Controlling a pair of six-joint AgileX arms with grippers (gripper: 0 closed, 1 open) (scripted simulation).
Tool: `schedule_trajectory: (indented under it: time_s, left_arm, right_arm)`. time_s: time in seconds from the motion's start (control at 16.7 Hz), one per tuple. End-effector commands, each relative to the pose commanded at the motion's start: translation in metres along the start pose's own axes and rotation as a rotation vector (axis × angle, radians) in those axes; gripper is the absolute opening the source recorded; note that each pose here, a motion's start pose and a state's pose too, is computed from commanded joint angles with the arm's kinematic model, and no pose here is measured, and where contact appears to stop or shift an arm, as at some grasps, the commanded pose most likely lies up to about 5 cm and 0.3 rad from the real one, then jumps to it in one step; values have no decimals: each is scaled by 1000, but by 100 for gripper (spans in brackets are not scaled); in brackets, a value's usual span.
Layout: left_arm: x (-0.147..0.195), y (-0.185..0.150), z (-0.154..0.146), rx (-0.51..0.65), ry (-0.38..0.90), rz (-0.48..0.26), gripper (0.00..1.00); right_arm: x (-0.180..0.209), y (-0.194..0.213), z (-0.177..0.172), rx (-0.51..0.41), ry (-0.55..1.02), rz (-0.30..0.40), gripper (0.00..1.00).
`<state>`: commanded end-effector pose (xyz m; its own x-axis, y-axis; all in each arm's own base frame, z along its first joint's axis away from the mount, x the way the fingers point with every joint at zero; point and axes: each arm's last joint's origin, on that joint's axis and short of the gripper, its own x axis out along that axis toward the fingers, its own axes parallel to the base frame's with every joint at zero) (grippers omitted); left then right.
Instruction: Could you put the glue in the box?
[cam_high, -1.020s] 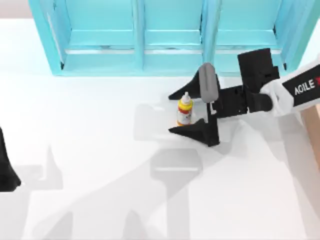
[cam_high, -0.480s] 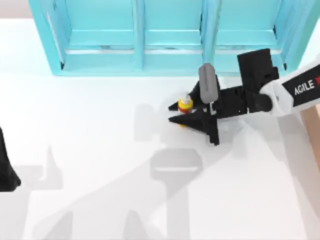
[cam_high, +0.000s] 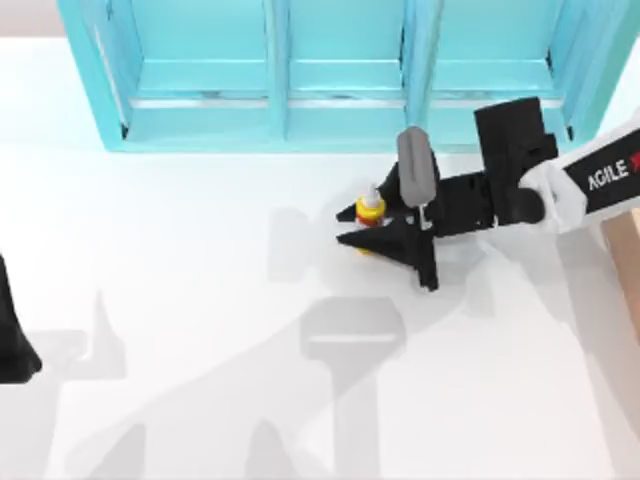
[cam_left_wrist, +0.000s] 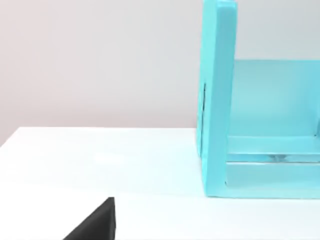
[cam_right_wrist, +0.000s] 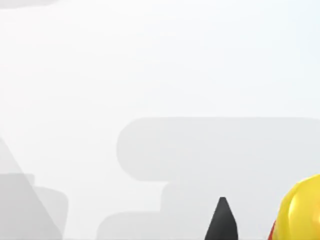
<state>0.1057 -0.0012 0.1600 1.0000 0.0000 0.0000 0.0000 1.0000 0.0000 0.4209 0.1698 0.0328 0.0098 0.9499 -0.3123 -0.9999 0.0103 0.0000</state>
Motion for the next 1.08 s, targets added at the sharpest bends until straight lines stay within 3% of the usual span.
schedule_trajectory:
  time_s: [0.24, 0.9, 1.08]
  left_arm:
    - [0, 0, 0, 0, 0, 0, 100]
    - [0, 0, 0, 0, 0, 0, 100]
    - [0, 0, 0, 0, 0, 0, 100]
  right_arm:
    - [-4, -2, 6, -2, -2, -7, 0]
    - [-32, -1, 94, 0, 0, -4, 0]
    - [-33, -1, 95, 0, -1, -4, 0]
